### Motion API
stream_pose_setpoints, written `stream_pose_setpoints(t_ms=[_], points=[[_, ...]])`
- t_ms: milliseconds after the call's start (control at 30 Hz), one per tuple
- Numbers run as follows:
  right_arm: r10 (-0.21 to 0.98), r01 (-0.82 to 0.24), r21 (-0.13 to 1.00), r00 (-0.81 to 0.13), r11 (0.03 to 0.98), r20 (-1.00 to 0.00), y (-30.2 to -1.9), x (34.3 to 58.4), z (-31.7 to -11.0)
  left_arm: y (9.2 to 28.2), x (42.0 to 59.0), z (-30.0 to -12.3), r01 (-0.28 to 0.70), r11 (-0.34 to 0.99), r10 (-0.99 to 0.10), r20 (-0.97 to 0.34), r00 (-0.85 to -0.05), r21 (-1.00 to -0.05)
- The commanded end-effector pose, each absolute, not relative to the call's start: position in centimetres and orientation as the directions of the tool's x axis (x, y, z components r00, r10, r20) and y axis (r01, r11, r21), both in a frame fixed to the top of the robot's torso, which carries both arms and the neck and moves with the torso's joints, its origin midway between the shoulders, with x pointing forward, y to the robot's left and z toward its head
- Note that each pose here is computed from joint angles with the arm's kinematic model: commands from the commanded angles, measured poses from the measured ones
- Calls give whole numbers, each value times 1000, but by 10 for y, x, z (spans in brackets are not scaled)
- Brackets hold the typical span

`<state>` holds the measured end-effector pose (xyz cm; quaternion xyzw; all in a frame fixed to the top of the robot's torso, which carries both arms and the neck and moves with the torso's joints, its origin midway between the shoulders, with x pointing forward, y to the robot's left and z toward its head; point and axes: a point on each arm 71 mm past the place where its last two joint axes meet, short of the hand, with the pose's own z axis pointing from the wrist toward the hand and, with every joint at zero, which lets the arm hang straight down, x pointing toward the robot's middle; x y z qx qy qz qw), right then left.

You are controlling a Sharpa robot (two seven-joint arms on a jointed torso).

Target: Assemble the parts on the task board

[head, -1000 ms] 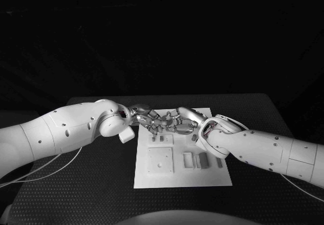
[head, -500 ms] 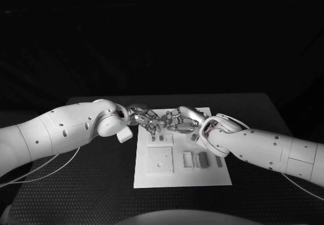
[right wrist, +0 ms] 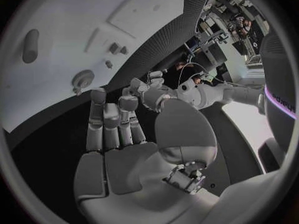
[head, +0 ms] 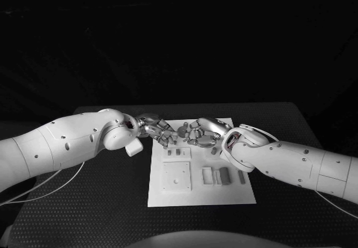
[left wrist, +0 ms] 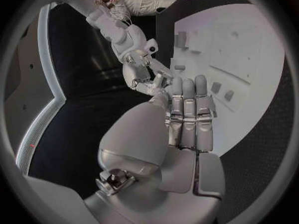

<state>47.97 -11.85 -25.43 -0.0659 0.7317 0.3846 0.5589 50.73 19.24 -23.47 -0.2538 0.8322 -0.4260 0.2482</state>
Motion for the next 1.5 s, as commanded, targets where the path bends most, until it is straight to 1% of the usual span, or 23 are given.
stream_pose_setpoints(t_ms=[33,233,400,600,667,867,1067,1167,1500], points=[[173,-597,374,-367,710,-914,-114,475,-259,198,510,-233,-208,489,-656,-200,-727,-847],[47,-654,273,-341,705,-939,-106,470,-259,216,517,-233,-233,471,-703,-203,-681,-851],[-33,-688,206,-317,696,-948,-94,464,-258,224,520,-231,-238,462,-724,-208,-658,-854],[-119,-716,132,-288,685,-950,-81,456,-261,224,521,-231,-239,464,-721,-207,-661,-853],[-147,-725,93,-261,682,-954,-76,452,-263,223,521,-231,-238,464,-720,-207,-662,-853],[-198,-739,32,-222,673,-955,-71,448,-264,223,520,-231,-237,464,-718,-205,-665,-853],[-289,-760,-55,-179,648,-941,-67,443,-271,224,520,-231,-238,464,-720,-206,-663,-853],[-320,-767,-84,-163,636,-933,-66,441,-274,223,520,-231,-237,465,-718,-207,-665,-853],[-369,-794,-123,-135,596,-920,-57,430,-278,223,520,-231,-237,466,-718,-208,-665,-853]])
